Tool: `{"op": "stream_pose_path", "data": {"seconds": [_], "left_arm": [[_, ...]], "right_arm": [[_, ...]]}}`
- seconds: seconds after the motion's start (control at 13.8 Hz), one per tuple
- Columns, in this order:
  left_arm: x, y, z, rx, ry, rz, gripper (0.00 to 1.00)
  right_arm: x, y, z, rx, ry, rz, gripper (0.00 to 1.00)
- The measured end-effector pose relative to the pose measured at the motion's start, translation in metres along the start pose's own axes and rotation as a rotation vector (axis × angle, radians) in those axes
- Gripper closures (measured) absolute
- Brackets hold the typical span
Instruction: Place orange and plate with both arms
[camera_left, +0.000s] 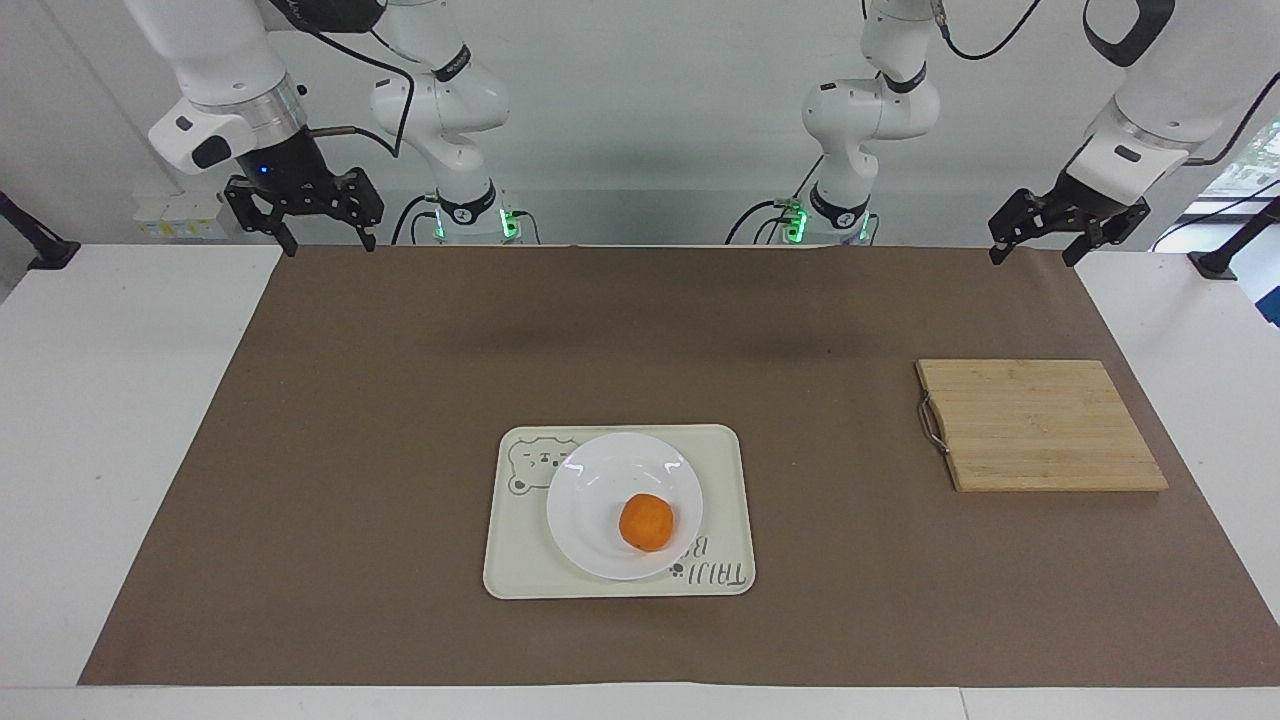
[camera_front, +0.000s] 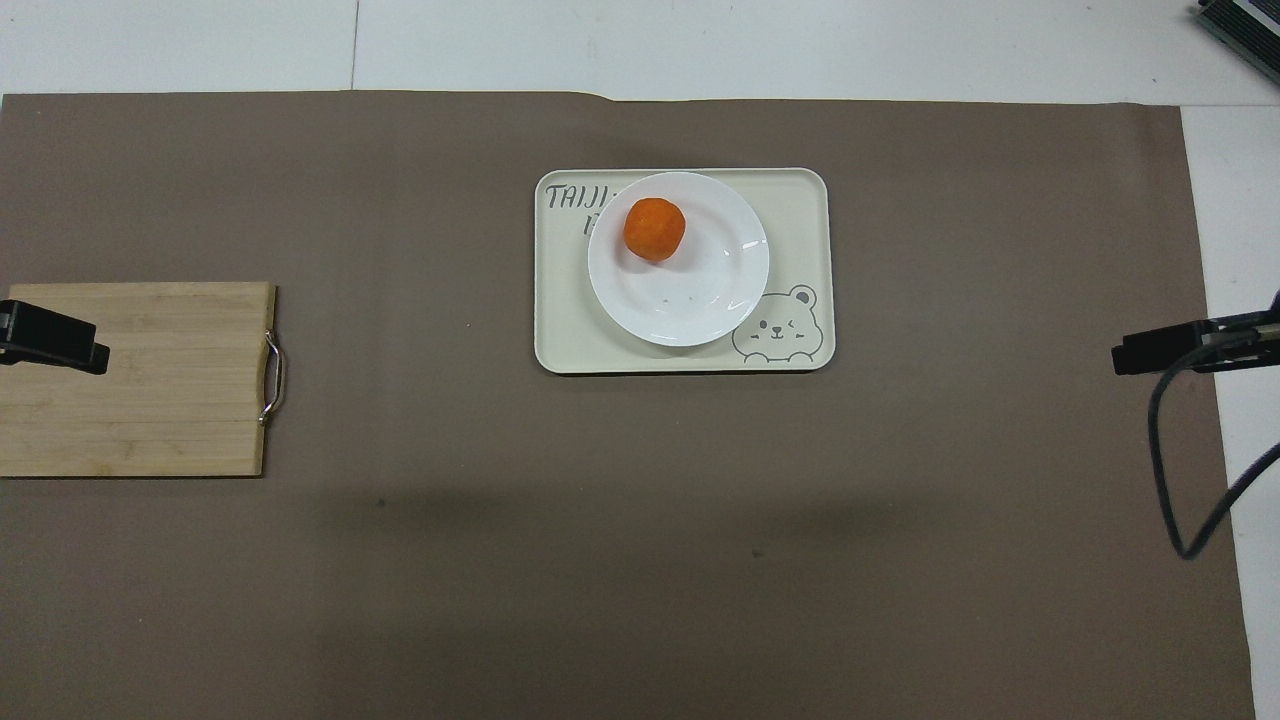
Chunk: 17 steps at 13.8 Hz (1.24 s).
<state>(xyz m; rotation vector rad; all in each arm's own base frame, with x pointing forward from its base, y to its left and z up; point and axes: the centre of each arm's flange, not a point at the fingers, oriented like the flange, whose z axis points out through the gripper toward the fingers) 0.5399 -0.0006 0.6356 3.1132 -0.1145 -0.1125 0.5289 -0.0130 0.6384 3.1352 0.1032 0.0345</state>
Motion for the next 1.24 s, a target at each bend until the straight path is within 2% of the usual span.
{"op": "stream_pose_path", "data": {"seconds": [0.51, 1.24], "left_arm": [[0.0, 0.0, 0.0, 0.0, 0.0, 0.0, 0.0], [0.0, 0.0, 0.0, 0.0, 0.0, 0.0, 0.0]], "right_arm": [[0.0038, 0.0002, -0.0068, -0.01, 0.014, -0.001, 0.0], [0.0026, -0.0003, -0.0064, -0.009, -0.004, -0.001, 0.0]]}}
